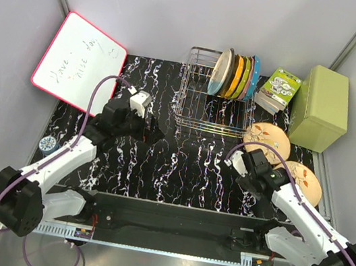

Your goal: Load the plates into the dish rack

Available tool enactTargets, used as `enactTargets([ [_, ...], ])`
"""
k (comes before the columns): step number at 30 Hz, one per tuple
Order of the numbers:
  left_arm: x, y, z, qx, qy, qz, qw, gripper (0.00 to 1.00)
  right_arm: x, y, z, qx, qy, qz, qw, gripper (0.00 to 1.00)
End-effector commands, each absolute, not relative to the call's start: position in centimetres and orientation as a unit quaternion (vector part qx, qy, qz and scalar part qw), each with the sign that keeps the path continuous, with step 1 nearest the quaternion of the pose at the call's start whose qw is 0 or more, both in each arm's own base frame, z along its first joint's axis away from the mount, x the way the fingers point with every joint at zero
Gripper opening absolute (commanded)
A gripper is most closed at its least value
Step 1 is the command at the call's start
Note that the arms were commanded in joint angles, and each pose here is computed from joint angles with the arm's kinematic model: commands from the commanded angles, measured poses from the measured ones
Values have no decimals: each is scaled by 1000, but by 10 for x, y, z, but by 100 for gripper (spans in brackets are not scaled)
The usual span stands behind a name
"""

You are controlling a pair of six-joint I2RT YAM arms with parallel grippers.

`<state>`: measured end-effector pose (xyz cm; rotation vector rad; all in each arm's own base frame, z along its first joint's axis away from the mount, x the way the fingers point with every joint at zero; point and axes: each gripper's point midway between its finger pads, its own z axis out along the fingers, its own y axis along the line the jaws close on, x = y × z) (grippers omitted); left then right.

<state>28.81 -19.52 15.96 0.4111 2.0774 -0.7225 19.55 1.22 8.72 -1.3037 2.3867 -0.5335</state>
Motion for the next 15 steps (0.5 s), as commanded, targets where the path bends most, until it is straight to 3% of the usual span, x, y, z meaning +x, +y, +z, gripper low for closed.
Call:
enactTargets([
  [1,298,-200,184,166,819,-305,457,99,202,5,84,-421,857,-218,202,64],
  [15,298,-203,177,159,823,-313,447,99,209,-9,59,-425,845,-267,186,63],
])
